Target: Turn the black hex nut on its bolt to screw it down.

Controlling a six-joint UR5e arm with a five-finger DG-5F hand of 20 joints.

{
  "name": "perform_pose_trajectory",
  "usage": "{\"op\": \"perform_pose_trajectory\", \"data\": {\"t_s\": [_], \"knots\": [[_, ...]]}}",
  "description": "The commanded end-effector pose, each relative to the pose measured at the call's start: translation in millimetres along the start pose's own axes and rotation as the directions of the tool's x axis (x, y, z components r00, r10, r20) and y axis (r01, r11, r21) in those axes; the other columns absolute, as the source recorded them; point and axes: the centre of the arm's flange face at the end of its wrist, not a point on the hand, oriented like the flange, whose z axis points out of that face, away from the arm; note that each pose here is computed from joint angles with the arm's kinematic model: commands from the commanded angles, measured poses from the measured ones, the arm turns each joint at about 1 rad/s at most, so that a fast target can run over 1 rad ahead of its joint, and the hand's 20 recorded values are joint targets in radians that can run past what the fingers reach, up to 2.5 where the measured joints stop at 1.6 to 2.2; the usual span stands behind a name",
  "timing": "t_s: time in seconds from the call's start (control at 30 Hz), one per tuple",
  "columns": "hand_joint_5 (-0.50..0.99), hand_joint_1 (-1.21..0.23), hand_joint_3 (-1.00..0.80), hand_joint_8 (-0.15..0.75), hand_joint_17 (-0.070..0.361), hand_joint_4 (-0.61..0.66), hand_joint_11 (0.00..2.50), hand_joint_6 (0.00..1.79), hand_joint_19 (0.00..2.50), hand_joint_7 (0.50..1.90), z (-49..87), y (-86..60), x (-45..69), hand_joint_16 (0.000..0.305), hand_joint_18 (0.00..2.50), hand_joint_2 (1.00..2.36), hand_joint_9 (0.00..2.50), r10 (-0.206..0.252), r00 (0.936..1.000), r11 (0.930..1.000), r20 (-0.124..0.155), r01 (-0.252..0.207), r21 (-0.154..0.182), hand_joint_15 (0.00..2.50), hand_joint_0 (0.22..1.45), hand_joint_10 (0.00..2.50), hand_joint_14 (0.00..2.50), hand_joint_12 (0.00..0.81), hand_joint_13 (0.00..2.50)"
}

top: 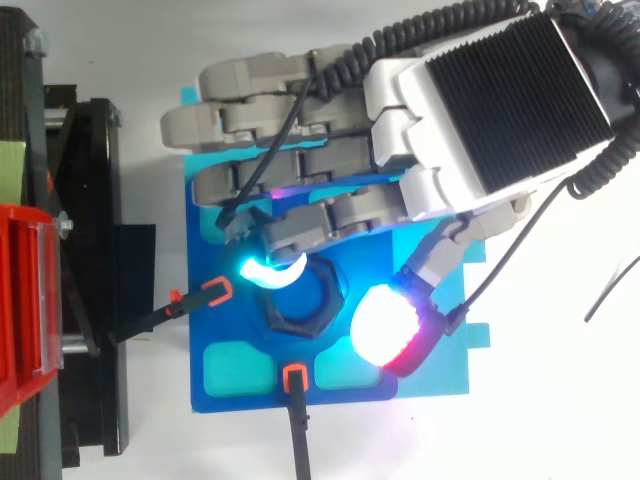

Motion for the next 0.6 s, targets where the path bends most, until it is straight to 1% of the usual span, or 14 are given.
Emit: {"op": "perform_pose_trajectory", "data": {"t_s": [0.0, 0.03, 0.13, 0.27, 0.3, 0.37, 0.4, 0.43, 0.5, 0.57], "knots": [[-0.12, -0.41, -0.50, 0.310, 0.122, 0.26, 0.23, 0.54, 0.09, 1.07, 9.7, 5.2, -5.3, 0.054, 0.03, 1.00, 0.45, -0.008, 0.9996, 0.9999, 0.026, 0.008, -0.015, 0.00, 0.51, 0.00, 0.00, 0.362, 0.10], [-0.12, -0.41, -0.50, 0.309, 0.122, 0.27, 0.23, 0.53, 0.10, 1.09, 14.8, 8.6, -6.4, 0.054, 0.03, 1.00, 0.45, -0.017, 0.9989, 0.9996, 0.045, 0.018, -0.020, 0.01, 0.51, 0.01, 0.00, 0.363, 0.10], [-0.12, -0.41, -0.50, 0.308, 0.122, 0.27, 0.23, 0.51, 0.10, 1.12, 22.5, 15.8, -5.8, 0.054, 0.03, 1.00, 0.45, -0.013, 0.9982, 0.9996, 0.059, 0.015, -0.023, 0.01, 0.51, 0.00, 0.00, 0.363, 0.10], [-0.12, -0.41, -0.50, 0.308, 0.123, 0.27, 0.22, 0.50, 0.10, 1.13, 28.4, 22.8, -2.2, 0.054, 0.03, 1.00, 0.45, -0.005, 0.9985, 0.9999, 0.055, 0.006, -0.016, 0.00, 0.51, 0.00, 0.00, 0.363, 0.10], [-0.12, -0.41, -0.50, 0.306, 0.123, 0.27, 0.23, 0.50, 0.10, 1.13, 32.9, 30.4, 0.6, 0.054, 0.03, 1.00, 0.45, 0.004, 0.9991, 1.0000, 0.042, -0.004, -0.003, 0.00, 0.51, 0.01, 0.00, 0.363, 0.10], [-0.12, -0.41, -0.50, 0.306, 0.123, 0.27, 0.23, 0.50, 0.10, 1.13, 36.2, 35.9, 5.0, 0.055, 0.03, 1.00, 0.45, 0.016, 0.9995, 0.9998, 0.028, -0.016, 0.010, 0.00, 0.51, 0.01, 0.00, 0.363, 0.10], [-0.12, -0.41, -0.50, 0.306, 0.123, 0.27, 0.23, 0.50, 0.10, 1.13, 37.7, 38.6, 4.9, 0.054, 0.03, 1.00, 0.45, 0.018, 0.9995, 0.9998, 0.026, -0.018, 0.010, 0.01, 0.51, 0.01, 0.00, 0.363, 0.10], [-0.12, -0.41, -0.50, 0.307, 0.123, 0.26, 0.23, 0.50, 0.10, 1.12, 39.3, 41.4, 7.7, 0.054, 0.03, 1.00, 0.45, 0.023, 0.9996, 0.9996, 0.018, -0.024, 0.015, 0.00, 0.51, 0.00, 0.00, 0.363, 0.10], [-0.12, -0.41, -0.50, 0.307, 0.123, 0.27, 0.23, 0.50, 0.10, 1.13, 41.3, 44.7, 8.9, 0.054, 0.03, 1.00, 0.45, 0.026, 0.9995, 0.9995, 0.014, -0.027, 0.016, 0.00, 0.51, 0.01, 0.00, 0.362, 0.10], [-0.12, -0.41, -0.50, 0.307, 0.122, 0.27, 0.23, 0.50, 0.10, 1.13, 42.6, 50.1, 12.8, 0.054, 0.03, 1.00, 0.45, 0.039, 0.9992, 0.9991, -0.004, -0.038, 0.020, 0.00, 0.51, 0.01, 0.00, 0.362, 0.10]]}}
